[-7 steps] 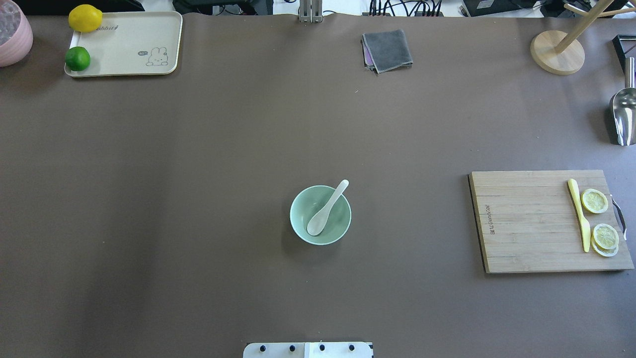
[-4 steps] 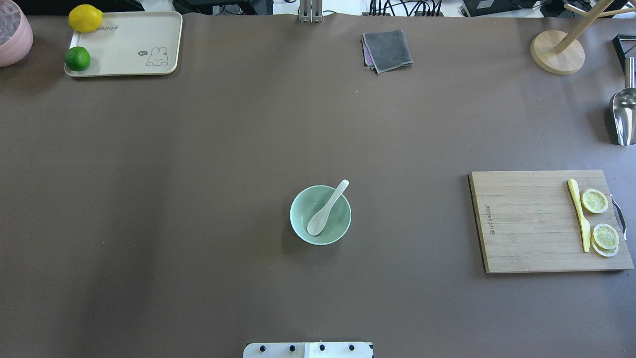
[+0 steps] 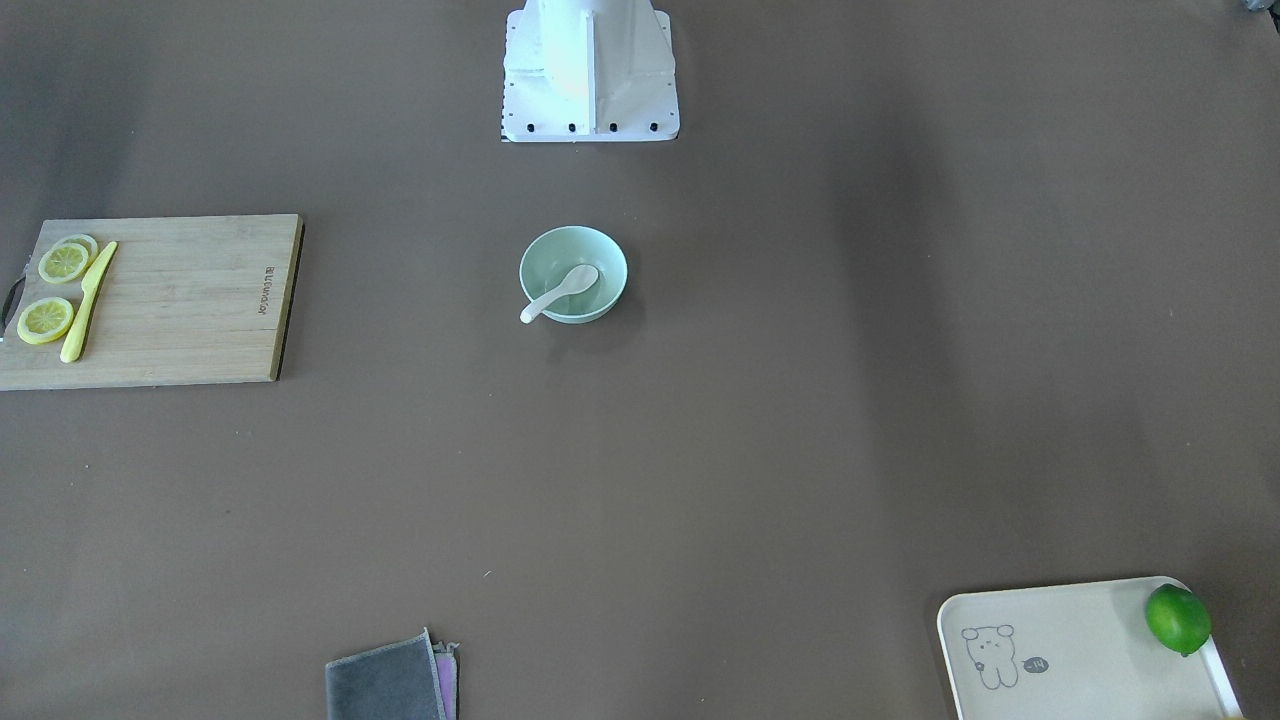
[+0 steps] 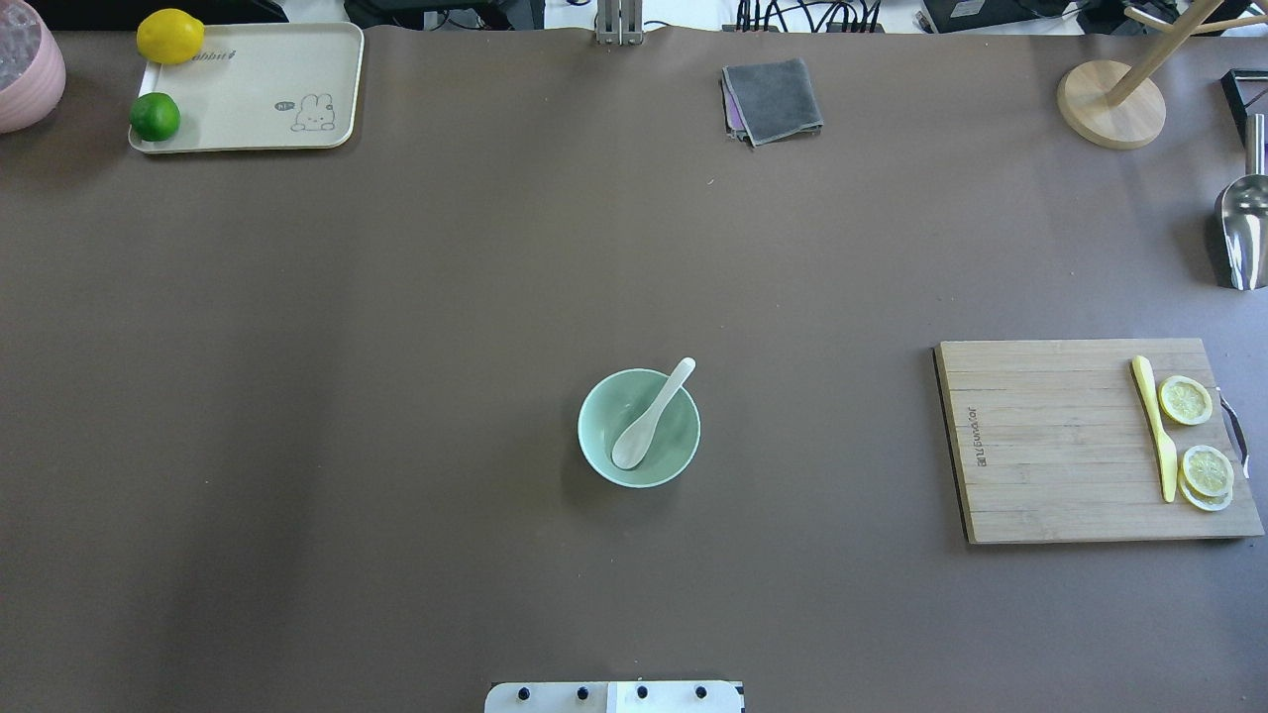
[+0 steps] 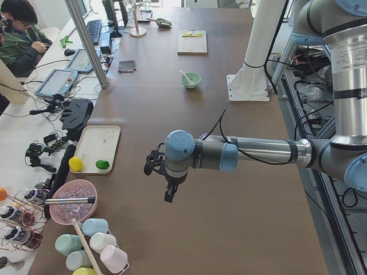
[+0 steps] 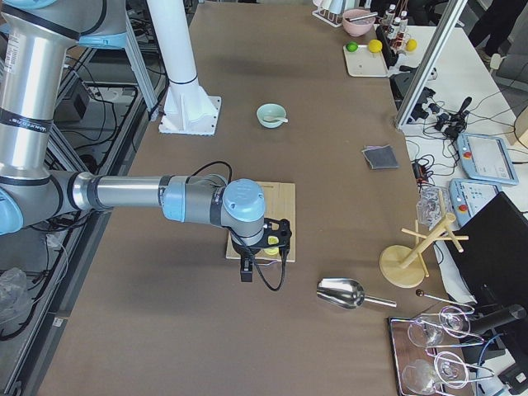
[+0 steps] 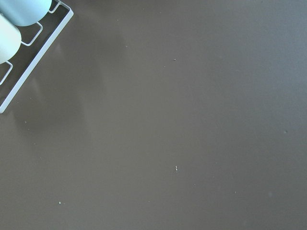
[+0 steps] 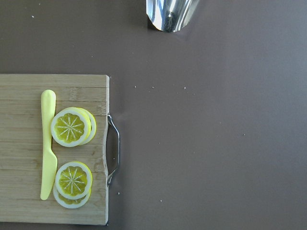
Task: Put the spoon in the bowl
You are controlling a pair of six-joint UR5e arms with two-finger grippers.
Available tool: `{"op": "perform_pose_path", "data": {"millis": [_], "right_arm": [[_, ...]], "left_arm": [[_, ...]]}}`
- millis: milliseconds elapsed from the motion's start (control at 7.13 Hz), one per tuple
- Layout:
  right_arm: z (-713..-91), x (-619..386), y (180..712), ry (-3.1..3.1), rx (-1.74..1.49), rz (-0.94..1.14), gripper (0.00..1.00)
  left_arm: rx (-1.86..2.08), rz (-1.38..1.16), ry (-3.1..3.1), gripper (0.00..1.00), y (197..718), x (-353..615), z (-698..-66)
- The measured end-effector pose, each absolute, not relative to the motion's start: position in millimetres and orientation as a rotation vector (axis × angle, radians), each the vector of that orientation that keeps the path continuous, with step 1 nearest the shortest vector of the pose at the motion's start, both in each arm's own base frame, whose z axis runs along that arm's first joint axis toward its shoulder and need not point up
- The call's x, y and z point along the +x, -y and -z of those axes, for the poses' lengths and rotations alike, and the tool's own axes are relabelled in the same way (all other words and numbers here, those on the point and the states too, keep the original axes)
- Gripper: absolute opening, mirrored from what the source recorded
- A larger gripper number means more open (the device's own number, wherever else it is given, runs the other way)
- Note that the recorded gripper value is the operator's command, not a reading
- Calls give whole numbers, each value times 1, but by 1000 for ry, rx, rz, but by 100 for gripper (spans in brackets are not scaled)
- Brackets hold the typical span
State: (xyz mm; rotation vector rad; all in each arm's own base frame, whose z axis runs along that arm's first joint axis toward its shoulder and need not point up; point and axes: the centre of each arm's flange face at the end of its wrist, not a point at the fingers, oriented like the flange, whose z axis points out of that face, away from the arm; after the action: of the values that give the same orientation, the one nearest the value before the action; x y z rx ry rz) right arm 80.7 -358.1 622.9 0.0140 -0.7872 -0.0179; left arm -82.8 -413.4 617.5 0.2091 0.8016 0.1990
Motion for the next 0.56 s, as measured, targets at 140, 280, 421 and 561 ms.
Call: {"op": "perform_pose_path", "data": {"millis": [140,280,421,561], "right_arm": [[-623,81,358,788,15,18,100],[-623,80,358,791,16,18,100],[-622,80,358,795,16,18,100],[-622,80,358,800,16,18,100]], "left_arm": [[209,-199,-802,98,413,-83,-617],[211,-200,-800,98,413,-83,-616],[215,-202,-786,98,413,-84,-614],[219,-203,-757,98,414,-86,-612]]}}
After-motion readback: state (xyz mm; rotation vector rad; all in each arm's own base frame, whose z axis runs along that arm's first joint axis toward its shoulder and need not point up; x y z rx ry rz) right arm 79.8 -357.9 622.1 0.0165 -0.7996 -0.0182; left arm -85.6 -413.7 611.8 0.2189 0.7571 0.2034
